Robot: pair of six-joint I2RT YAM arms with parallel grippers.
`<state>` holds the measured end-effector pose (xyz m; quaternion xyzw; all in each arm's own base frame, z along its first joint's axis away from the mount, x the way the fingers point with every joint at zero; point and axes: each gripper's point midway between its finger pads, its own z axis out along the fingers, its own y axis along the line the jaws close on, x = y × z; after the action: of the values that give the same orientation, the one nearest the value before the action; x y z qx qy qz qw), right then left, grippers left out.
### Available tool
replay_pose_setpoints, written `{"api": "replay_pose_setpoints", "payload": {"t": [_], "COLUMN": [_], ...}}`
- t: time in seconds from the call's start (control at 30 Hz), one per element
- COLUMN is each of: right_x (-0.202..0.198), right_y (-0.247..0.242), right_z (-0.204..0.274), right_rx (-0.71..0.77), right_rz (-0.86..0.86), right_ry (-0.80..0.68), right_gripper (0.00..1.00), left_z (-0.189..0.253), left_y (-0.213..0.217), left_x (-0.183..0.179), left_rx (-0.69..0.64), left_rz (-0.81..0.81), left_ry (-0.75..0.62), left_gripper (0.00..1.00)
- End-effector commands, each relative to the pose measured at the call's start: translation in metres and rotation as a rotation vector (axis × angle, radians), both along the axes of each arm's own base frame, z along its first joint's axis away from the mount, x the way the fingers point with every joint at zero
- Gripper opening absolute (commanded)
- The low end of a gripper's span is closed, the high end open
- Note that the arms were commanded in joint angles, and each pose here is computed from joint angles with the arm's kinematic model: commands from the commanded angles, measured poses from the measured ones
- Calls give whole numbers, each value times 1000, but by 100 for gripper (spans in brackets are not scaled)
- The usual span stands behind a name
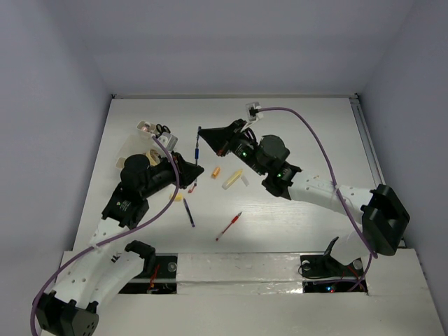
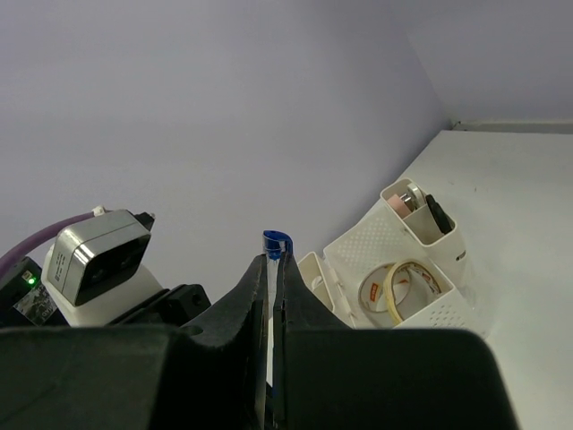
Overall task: Sort the stationery into containers
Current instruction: Close the pen cap on the pen.
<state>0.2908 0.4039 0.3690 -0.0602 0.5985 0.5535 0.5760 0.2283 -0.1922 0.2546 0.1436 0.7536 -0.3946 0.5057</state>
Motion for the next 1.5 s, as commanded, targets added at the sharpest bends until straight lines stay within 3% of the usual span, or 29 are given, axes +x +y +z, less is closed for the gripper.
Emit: {"api": "replay_pose_setpoints", "payload": {"t": [0.0, 1.1, 1.47], "right_x": [-4, -41, -61], "right_y": [2, 7, 13], "right_z": [19, -30, -83], "right_rx": [34, -127, -222], "right_rz": [9, 196, 312], "right_ry": [-29, 77, 203], "right_gripper": [0, 0, 0], "left_z": [16, 20, 25], "left_y": [1, 13, 15], "left_x": [1, 9, 7], "left_rx": [-15, 12, 7], "left_rz": [-3, 75, 84], "left_ry": [-70, -104, -130], "left_gripper": [0, 0, 0]}}
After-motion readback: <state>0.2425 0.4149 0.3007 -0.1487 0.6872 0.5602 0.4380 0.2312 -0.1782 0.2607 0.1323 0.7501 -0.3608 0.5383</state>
